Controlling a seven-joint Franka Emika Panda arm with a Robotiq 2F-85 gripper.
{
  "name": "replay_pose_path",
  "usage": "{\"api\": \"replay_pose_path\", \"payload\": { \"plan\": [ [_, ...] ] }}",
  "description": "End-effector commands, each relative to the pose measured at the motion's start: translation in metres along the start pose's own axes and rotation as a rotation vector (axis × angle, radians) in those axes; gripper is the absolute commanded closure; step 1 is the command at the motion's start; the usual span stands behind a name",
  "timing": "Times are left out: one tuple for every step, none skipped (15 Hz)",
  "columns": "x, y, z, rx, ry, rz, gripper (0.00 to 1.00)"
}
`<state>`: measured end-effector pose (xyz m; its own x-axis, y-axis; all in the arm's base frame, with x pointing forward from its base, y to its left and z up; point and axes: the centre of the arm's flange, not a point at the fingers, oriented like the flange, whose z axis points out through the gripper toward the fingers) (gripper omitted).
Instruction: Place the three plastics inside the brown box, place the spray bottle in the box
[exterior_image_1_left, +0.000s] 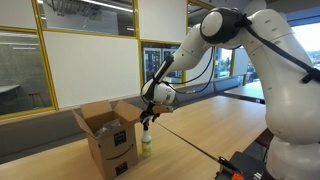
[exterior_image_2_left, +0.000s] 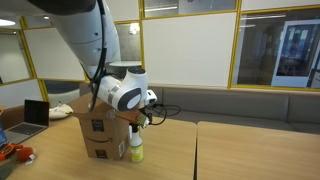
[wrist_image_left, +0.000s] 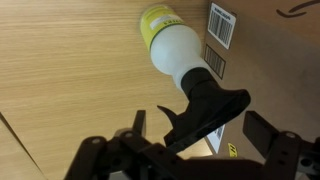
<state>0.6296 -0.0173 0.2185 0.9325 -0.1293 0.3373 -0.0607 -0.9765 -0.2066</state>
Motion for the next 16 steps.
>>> {"api": "replay_pose_path", "payload": {
  "plan": [
    [0.009,-0.002,0.01,0.013,0.021,0.017,0.0],
    [0.008,-0.003,0.013,0.015,0.018,0.02,0.0],
    [0.007,-0.003,0.017,0.016,0.011,0.022,0.0],
    [0.006,-0.003,0.02,0.018,0.006,0.024,0.0],
    [0.005,-0.003,0.024,0.019,-0.001,0.028,0.0],
    [0.004,-0.003,0.027,0.019,-0.009,0.032,0.0],
    [0.003,-0.002,0.03,0.018,-0.016,0.034,0.0],
    [0.001,-0.002,0.033,0.015,-0.026,0.037,0.0],
    [0.0,-0.001,0.035,0.013,-0.031,0.041,0.0],
    [-0.002,-0.001,0.036,0.012,-0.035,0.046,0.0],
    [-0.003,0.0,0.038,0.012,-0.036,0.05,0.0],
    [-0.003,0.001,0.039,0.012,-0.036,0.054,0.0],
    [-0.003,0.001,0.04,0.012,-0.038,0.058,0.0],
    [-0.003,0.001,0.041,0.011,-0.04,0.06,0.0],
    [-0.002,0.001,0.042,0.009,-0.041,0.062,0.0],
    [-0.002,0.002,0.043,0.004,-0.043,0.064,0.0]
  ]
}}
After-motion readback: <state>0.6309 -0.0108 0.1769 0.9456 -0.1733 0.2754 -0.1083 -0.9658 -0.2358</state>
